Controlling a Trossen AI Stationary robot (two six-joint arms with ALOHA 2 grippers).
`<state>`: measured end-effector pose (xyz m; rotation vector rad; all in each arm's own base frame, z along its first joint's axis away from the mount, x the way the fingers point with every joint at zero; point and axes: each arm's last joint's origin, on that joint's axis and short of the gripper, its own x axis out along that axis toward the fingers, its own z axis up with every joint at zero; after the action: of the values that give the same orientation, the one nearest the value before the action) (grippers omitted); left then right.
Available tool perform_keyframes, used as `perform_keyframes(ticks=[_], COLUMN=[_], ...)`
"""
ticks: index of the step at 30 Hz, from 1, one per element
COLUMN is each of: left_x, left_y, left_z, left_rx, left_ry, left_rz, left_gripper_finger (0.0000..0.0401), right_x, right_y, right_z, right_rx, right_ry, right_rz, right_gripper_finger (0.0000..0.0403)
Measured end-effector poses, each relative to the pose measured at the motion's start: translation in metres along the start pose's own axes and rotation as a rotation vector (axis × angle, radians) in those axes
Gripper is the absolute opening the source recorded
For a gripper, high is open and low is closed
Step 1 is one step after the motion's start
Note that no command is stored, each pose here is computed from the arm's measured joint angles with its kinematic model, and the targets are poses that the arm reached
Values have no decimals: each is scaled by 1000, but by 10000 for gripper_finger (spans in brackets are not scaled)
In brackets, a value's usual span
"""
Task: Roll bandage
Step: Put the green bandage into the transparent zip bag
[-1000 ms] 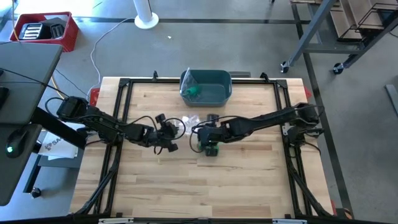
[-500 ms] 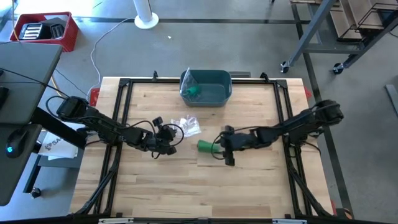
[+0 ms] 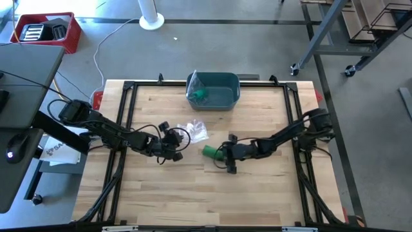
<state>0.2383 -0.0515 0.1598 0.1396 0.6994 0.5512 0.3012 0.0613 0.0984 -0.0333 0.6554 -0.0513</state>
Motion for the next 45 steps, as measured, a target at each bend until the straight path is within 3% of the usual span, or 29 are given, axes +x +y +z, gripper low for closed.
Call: perform_keyframes(ticks=[6, 15, 18, 26, 29, 36, 45], left_x=[0, 1, 3, 9, 8, 2, 0], left_y=[-1, -4, -6, -14, -15, -13, -13], left_z=[0, 5, 7, 14, 17, 24, 31], left_rx=[-4, -94, -105, -179, -206, -225, -283], left_ry=[2, -45, -73, -150, -175, -214, -274], left_rz=[-20, -28, -22, -43, -56, -70, -92], left_gripper_finger=[0, 0, 0, 0, 0, 0, 0], right_x=[6, -22, -37, -43, -33, -29, -23], right_y=[3, 10, 16, 10, 2, -14, -15], right_z=[7, 37, 63, 121, 119, 107, 108], right_rx=[37, 108, 92, 73, 50, 123, 137], right_ry=[13, -104, -182, -234, -116, 39, 16], right_rz=[1, 44, 71, -45, -90, -138, -95], right_gripper_finger=[183, 24, 23, 33, 28, 31, 31])
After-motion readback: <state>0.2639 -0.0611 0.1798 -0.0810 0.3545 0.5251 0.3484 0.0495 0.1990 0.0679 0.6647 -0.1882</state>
